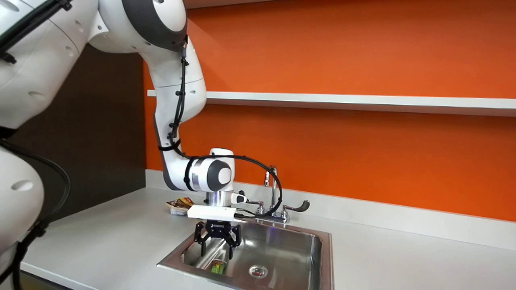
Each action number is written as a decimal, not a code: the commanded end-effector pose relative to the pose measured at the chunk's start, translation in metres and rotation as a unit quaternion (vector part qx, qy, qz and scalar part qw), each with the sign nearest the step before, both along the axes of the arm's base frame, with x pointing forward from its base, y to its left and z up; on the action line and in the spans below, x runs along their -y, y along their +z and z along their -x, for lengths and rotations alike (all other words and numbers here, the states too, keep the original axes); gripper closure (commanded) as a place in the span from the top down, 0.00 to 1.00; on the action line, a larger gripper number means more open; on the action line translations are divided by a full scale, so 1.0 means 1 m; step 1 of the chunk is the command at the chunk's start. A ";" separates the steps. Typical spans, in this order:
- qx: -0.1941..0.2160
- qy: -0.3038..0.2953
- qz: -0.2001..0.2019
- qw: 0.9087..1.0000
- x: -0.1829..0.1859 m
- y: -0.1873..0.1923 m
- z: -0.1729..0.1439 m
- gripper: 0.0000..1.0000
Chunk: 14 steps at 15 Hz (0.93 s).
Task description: Remove the packet from the sink
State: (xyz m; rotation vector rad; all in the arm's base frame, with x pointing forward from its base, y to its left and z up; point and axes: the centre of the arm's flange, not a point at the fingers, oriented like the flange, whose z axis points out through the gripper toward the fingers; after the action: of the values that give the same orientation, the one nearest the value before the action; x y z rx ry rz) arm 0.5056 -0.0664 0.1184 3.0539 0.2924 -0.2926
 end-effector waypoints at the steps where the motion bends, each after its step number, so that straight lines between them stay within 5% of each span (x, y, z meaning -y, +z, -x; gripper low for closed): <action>1: 0.004 0.003 0.003 1.000 0.000 -0.009 0.001 1.00; 14: 0.002 -0.002 0.000 1.000 0.005 -0.013 0.002 1.00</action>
State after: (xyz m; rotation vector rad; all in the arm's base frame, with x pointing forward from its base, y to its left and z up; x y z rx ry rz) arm 0.5025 -0.0662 0.1090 3.0535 0.2943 -0.3062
